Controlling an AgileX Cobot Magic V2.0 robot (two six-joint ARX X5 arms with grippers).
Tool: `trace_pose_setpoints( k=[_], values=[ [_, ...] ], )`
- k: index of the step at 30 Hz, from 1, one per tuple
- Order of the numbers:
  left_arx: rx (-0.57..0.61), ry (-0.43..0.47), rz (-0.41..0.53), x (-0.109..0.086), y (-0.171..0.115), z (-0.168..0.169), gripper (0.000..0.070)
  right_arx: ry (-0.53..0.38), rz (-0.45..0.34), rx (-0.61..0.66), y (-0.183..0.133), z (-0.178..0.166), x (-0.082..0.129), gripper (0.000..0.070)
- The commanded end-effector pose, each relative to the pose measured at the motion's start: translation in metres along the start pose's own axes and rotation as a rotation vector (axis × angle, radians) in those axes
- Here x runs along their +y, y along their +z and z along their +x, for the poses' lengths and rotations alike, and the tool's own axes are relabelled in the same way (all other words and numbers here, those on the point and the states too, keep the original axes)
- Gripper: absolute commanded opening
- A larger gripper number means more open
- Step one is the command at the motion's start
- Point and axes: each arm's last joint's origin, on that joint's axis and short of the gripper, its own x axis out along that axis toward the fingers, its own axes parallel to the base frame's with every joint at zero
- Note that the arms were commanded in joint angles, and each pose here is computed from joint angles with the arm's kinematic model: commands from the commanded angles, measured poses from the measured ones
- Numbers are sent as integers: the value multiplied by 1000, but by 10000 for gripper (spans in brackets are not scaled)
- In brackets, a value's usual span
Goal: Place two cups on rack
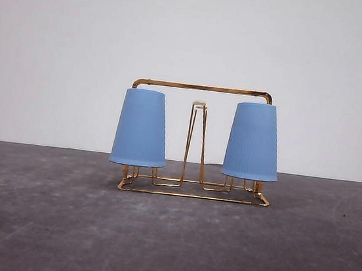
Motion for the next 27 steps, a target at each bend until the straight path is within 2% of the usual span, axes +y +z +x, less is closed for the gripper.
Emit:
trace_pose_setpoints(
  k=[1,27],
  values=[
    [17,0,0,0,-5,1,0,-2,-7,-9,0,0,0,16],
    [17,0,0,0,-5,1,0,-2,-7,-9,0,0,0,16]
  ],
)
